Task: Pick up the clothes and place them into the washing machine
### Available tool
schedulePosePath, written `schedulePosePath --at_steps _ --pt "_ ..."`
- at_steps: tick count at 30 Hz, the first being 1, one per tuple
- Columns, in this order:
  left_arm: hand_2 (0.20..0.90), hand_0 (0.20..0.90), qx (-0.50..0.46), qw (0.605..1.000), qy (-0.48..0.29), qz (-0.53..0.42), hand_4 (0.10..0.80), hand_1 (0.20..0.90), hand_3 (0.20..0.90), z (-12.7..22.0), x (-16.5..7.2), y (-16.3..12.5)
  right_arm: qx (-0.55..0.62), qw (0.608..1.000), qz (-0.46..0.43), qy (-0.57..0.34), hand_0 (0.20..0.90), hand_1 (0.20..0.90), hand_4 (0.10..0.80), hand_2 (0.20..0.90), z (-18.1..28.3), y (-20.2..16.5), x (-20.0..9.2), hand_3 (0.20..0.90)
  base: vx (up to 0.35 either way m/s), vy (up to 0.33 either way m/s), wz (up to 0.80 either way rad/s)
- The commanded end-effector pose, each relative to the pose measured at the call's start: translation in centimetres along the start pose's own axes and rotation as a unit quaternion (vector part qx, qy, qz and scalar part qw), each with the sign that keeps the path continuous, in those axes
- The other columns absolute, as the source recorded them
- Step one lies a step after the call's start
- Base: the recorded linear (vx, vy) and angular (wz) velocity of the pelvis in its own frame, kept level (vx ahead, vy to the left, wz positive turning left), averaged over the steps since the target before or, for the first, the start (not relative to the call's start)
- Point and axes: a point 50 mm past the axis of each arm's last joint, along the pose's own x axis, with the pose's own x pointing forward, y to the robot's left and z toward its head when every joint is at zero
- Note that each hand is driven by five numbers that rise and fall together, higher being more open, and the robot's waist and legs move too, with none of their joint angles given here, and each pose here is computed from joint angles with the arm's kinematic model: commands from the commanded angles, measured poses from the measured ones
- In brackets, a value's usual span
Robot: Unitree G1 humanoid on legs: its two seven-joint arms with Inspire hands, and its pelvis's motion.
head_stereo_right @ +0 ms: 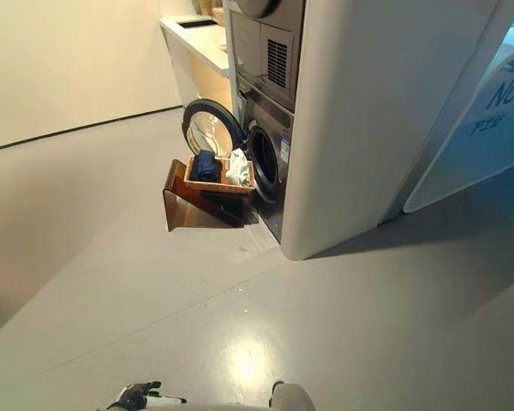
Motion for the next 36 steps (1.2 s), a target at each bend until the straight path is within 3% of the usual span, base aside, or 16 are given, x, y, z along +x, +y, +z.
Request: schedulePosePath --at_steps 1,7,11,18,23,30,36 --pt "0.9 0.9 -0.03 0.996 -0.07 0.052 0.8 0.9 0.9 3.3 0.1 2.9 0.012 0.999 -0.044 -0.024 0.9 0.9 0.8 0.9 2.0 -2.1 0.1 0.9 0.478 -0.17 0.21" --pt "0.9 0.9 -0.052 0.996 -0.055 0.04 0.8 0.9 0.9 2.2 0.1 1.3 0.018 0.999 -0.038 0.006 0.9 0.9 0.8 0.9 -0.1 -1.6 0.0 0.9 0.359 -0.268 0.34" --pt "0.9 0.9 -0.054 0.997 -0.058 0.017 0.8 0.9 0.9 2.5 0.0 0.0 0.028 0.999 -0.032 -0.021 0.9 0.9 0.8 0.9 1.2 -1.5 0.0 0.9 0.297 -0.369 0.55" --pt "0.9 0.9 -0.073 0.992 -0.097 0.033 0.8 0.9 0.9 4.4 -0.1 0.4 0.014 0.998 -0.035 -0.051 0.9 0.9 0.8 0.9 3.6 -1.5 0.1 0.9 0.282 -0.207 -0.06" --pt "0.9 0.9 -0.065 0.993 -0.097 0.035 0.8 0.9 0.9 4.1 -0.1 0.1 0.008 0.998 -0.043 -0.052 0.9 0.9 0.8 0.9 3.5 -1.8 0.1 0.9 0.409 0.044 0.23" --pt "0.9 0.9 -0.029 0.998 -0.041 0.033 0.8 0.9 0.9 0.8 -0.1 -0.1 -0.004 0.998 -0.036 -0.059 0.9 0.9 0.8 0.9 3.4 -1.4 0.0 0.9 0.461 0.124 -0.53" --pt "0.9 0.9 -0.004 0.998 -0.057 0.041 0.8 0.9 0.9 1.8 0.0 1.3 -0.006 0.998 -0.018 -0.064 0.9 0.9 0.8 0.9 3.7 -1.0 0.0 0.9 0.38 0.22 -0.42"
